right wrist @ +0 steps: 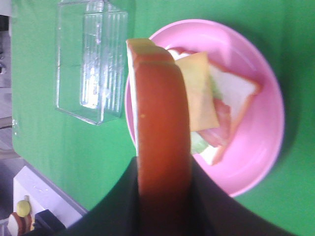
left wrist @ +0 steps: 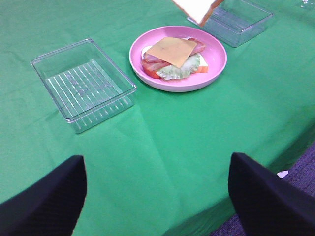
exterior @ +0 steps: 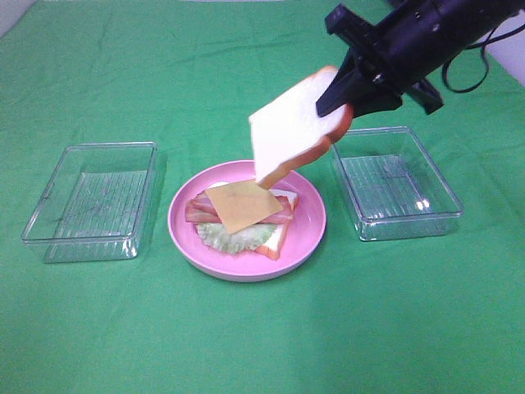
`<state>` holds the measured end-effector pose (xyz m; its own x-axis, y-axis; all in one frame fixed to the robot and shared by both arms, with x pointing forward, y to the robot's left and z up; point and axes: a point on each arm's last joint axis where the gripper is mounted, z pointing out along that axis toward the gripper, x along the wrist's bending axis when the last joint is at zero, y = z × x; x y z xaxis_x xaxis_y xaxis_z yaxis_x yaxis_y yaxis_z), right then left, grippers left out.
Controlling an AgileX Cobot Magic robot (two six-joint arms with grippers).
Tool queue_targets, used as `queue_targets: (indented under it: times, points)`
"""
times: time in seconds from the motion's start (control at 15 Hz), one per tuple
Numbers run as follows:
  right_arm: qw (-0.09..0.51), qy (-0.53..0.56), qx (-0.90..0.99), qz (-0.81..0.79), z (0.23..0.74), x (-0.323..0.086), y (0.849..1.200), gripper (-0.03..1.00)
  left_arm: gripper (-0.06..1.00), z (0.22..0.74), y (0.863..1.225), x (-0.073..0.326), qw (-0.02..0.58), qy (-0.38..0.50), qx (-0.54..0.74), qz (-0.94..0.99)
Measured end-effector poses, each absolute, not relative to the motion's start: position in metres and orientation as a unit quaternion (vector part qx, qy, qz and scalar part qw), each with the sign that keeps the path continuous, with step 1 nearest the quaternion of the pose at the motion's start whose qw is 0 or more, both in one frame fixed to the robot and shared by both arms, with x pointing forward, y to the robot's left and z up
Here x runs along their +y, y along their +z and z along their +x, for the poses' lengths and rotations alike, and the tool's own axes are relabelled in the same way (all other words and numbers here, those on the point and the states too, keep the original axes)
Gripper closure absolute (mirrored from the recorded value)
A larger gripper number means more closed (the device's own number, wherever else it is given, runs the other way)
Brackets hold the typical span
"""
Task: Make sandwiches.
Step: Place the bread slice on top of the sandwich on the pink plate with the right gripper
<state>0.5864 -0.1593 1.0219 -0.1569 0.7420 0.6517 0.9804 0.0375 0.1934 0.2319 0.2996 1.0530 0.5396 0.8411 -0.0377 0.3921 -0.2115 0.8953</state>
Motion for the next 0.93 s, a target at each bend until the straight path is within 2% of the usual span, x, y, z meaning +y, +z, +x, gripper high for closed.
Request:
queue_targets:
  times: [0.2,0.47,0.73,0.93]
  points:
    - [0.233,-0.335,-0.67,-0.621,0.577,-0.13,0.992,0.77,0.19,0.232,1.053,0.3,0.47,0.239,0.416,0.741]
    - [0.273,-0.322,-0.618,-0.664,0.582,-0.12,0.946,0.77,0.19,0.232,1.053,0.3,0.47,0.239,0.416,0.741]
    - [0.312,-0.328,-0.59,-0.669,0.588,-0.114,0.923,0.77,0.19,0.232,1.053,0.3,0.47,0.239,0.416,0.741]
    - [0.318,-0.316,-0.585,-0.676,0.589,-0.113,0.909,0.77,0.19,0.232,1.053,0.3,0.47,0.239,0.415,0.741]
